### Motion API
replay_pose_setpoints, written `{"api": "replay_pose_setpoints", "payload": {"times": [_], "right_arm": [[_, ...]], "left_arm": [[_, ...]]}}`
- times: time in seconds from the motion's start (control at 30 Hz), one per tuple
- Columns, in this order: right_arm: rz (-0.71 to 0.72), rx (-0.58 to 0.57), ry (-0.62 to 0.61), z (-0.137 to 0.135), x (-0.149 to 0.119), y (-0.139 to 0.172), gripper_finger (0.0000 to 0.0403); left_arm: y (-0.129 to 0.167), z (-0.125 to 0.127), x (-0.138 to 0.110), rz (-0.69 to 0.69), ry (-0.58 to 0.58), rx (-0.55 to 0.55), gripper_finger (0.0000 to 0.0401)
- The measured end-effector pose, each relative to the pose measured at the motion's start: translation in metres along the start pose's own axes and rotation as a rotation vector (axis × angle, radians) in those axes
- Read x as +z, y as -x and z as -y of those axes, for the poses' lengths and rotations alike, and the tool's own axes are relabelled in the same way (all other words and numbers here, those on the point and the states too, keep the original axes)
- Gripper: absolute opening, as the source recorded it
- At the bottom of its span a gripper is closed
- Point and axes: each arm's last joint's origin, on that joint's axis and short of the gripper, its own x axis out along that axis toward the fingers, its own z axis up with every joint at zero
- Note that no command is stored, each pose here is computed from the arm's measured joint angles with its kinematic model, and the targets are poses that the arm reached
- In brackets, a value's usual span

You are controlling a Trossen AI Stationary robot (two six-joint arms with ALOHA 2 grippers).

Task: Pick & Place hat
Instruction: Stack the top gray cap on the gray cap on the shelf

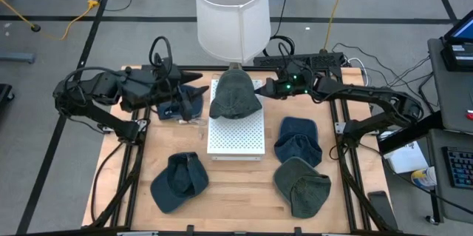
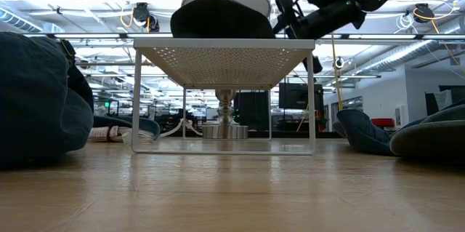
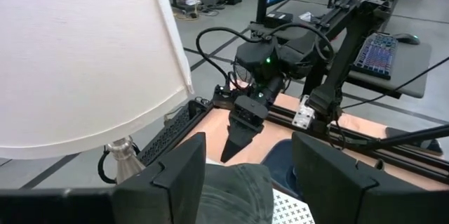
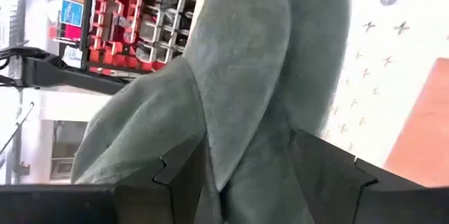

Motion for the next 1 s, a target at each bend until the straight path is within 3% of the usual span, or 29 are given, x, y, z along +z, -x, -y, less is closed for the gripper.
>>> {"api": "replay_pose_setpoints", "payload": {"times": [1.0], "right_arm": [[0.024, 0.088, 0.037, -0.005, 0.001, -0.013, 0.0196]], "left_arm": [[-0.001, -0.002, 0.0, 0.0, 0.008, 0.007, 0.0214]]}}
